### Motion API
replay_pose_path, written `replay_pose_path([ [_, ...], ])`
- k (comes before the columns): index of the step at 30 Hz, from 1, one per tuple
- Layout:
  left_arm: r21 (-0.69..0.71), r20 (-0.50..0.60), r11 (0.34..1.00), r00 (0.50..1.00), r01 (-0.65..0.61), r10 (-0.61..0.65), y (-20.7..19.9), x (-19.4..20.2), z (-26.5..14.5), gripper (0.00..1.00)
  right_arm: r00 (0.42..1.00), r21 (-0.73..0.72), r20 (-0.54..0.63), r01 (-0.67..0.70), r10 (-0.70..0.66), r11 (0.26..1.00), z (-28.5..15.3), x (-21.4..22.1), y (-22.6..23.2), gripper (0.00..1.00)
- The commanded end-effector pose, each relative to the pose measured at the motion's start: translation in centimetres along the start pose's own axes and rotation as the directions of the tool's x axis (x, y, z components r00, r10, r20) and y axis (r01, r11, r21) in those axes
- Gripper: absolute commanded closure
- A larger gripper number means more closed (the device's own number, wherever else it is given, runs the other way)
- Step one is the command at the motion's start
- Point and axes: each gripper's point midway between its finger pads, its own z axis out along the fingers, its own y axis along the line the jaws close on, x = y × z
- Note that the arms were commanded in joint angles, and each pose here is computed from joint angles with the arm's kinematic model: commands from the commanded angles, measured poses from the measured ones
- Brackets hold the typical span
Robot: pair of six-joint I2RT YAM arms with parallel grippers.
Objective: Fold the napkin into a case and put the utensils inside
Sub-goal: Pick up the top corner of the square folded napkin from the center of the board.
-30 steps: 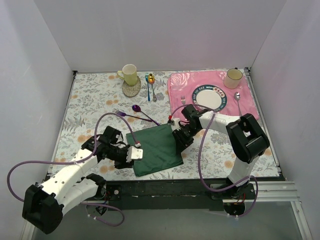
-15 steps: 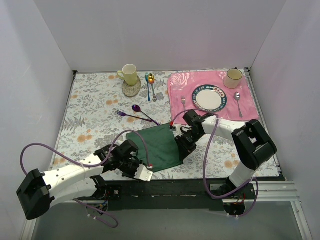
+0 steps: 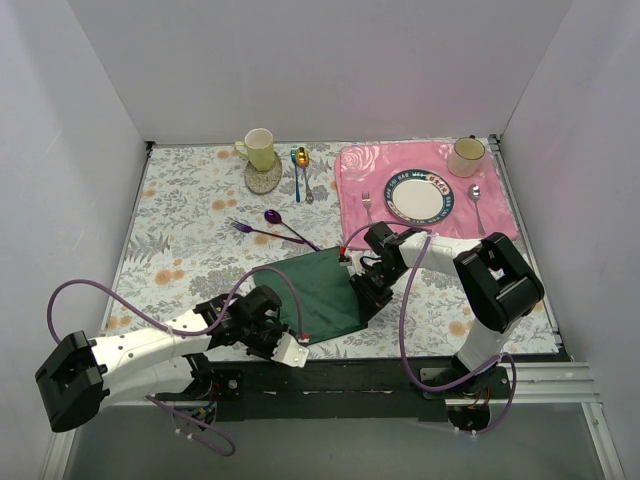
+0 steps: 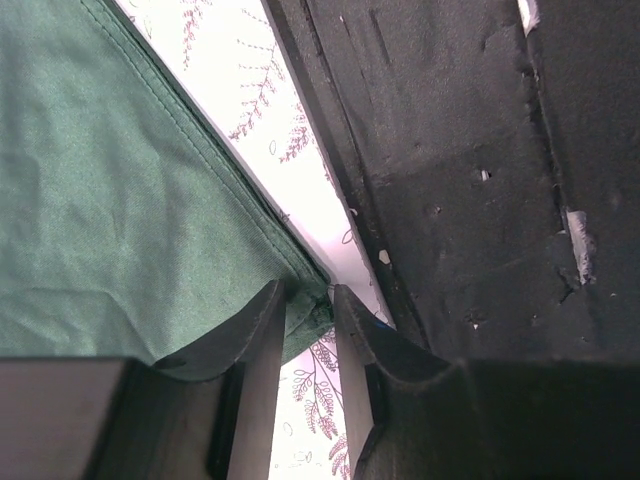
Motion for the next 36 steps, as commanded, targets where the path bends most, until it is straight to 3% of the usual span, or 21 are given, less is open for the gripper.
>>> replay_pose_path([
  [1, -0.02, 0.002, 1.0, 1.0, -0.017, 0.017, 0.4, -0.2, -0.2, 0.77, 1.0, 0.015, 0.0, 0.011, -0.011, 1.0, 0.1, -0.1, -0.4, 0.78],
  [4, -0.027, 0.024, 1.0, 1.0, -0.014, 0.015, 0.6, -0.9, -0.6, 0.78, 1.0, 0.011, 0.002, 0.015, -0.015, 1.0, 0.1, -0.2, -0.2, 0.78],
  [14, -0.042, 0.065, 0.999, 0.998, 0.002, 0.0, 1.8, -3.0, -1.6, 1.0, 1.0, 0.006, 0.005, 0.016, -0.016, 1.0, 0.0, -0.5, -0.1, 0.78],
  [28, -0.103, 0.086, 0.994, 0.996, 0.022, -0.014, 3.1, -4.2, -3.0, 1.0, 1.0, 0.001, 0.003, 0.021, -0.021, 1.0, 0.0, -0.4, -0.1, 0.79],
  [36, -0.228, 0.116, 0.972, 0.992, 0.065, -0.039, 6.2, -5.4, -3.7, 1.0, 1.0, 0.003, 0.006, 0.029, -0.029, 1.0, -0.1, -0.6, 0.0, 0.79],
])
